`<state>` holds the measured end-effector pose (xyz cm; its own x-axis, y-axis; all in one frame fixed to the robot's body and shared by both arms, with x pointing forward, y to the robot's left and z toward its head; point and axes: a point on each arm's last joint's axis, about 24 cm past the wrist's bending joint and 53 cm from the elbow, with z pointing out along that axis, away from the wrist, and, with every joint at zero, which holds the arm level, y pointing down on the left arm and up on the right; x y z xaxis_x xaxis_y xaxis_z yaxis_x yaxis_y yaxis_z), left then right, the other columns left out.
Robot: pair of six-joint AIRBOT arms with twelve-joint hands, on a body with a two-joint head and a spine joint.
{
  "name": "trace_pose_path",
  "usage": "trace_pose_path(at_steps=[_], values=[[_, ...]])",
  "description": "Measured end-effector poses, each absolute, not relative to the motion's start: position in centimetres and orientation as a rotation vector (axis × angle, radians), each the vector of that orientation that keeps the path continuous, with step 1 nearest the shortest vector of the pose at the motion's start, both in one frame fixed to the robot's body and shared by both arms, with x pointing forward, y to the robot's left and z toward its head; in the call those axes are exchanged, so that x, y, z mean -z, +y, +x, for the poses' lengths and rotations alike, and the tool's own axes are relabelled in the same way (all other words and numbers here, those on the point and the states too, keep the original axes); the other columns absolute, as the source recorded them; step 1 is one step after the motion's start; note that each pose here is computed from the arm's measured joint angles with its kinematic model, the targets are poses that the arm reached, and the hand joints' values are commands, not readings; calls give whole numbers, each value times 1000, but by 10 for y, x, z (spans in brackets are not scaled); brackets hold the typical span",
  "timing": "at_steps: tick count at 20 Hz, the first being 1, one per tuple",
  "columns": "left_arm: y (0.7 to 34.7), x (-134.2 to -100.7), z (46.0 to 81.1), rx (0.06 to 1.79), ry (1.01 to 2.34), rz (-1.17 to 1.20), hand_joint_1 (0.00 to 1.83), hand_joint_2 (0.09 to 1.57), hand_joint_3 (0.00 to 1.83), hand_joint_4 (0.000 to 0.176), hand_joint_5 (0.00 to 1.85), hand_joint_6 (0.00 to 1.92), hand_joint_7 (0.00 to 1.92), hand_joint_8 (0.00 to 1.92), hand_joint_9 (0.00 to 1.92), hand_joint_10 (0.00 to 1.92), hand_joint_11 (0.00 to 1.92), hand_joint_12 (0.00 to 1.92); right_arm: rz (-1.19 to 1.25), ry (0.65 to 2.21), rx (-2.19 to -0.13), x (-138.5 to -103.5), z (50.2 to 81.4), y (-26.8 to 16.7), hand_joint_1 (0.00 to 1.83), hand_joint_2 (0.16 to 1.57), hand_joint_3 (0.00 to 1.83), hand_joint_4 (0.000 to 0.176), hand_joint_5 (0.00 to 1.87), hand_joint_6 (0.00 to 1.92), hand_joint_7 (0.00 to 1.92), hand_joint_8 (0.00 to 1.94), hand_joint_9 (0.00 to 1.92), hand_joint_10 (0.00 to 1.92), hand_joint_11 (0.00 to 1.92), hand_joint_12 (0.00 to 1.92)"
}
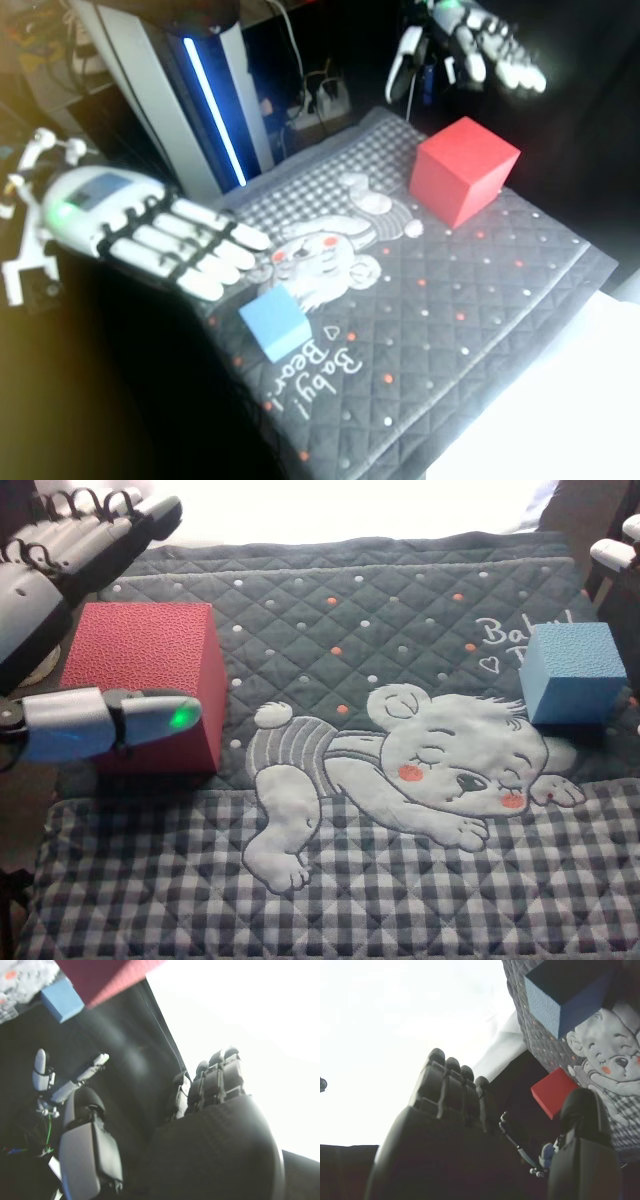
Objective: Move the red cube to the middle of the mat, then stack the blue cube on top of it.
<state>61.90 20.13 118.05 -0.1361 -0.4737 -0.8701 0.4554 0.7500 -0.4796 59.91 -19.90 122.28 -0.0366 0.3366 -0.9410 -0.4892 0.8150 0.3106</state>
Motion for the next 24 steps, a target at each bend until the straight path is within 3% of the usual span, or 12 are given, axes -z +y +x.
trace_pose_path(at_steps=[6,8,9,11,12,13,14,16,17,21,23,24], values=[[194,-1143,648,777,1642,-57,932,921,0,174,0,0,0,0,0,0,0,0,-113,1478,-689,-1218,601,-201,644,1093,10,53,0,0,0,0,0,0,0,0],[192,-1130,649,769,1692,-58,1075,979,2,153,129,12,105,10,61,122,0,559,-100,1483,-696,-1218,602,-202,688,1101,11,55,0,0,0,0,0,0,0,0],[191,-1129,649,769,1698,-51,1141,976,1,147,245,56,214,55,11,623,0,1145,-97,1483,-695,-1218,602,-203,693,1109,14,51,0,0,0,0,0,0,0,0],[188,-1131,647,780,1689,-44,1351,1039,15,79,97,1166,22,1219,0,1491,0,1869,-97,1486,-695,-1216,602,-203,731,1119,15,41,0,0,0,0,0,0,0,0],[188,-1133,647,795,1684,-53,1426,1040,15,79,69,1513,4,1482,0,1692,55,1911,-103,1487,-697,-1216,601,-202,723,1120,14,39,0,0,0,0,0,0,0,0],[185,-1138,645,829,1668,-59,1485,1056,24,129,25,1748,0,1653,0,1875,230,1919,-101,1490,-700,-1215,601,-202,715,1125,14,22,0,0,0,0,0,0,0,0],[183,-1141,644,844,1655,-60,1450,1064,28,153,4,1703,0,1654,0,1886,173,1921,-101,1489,-699,-1215,601,-202,692,1131,15,32,0,0,0,0,0,0,0,0],[174,-1163,636,890,1579,-10,1379,1081,32,121,6,1562,0,1618,0,1850,90,1921,-95,1491,-701,-1214,602,-202,695,1149,20,10,0,0,0,0,0,0,0,0],[169,-1172,635,914,1550,5,1310,1102,37,140,0,1561,0,1539,0,1789,51,1921,-95,1492,-702,-1213,602,-202,708,1159,21,10,0,0,0,0,0,0,0,0],[138,-1201,641,1006,1455,49,1207,1134,31,130,55,1373,0,1325,0,1533,0,1921,-105,1491,-703,-1213,602,-200,654,1149,9,6,0,0,0,0,0,0,0,0],[106,-1191,647,1078,1491,64,1124,1106,10,88,163,1314,128,1291,56,1592,13,1921,-105,1491,-706,-1212,602,-199,669,1155,10,7,0,0,0,0,0,0,0,0],[94,-1182,649,1098,1521,74,1129,1067,0,106,130,1384,124,1364,82,1680,76,1921,-104,1492,-709,-1212,602,-198,665,1168,14,0,0,0,0,0,0,0,0,0]])
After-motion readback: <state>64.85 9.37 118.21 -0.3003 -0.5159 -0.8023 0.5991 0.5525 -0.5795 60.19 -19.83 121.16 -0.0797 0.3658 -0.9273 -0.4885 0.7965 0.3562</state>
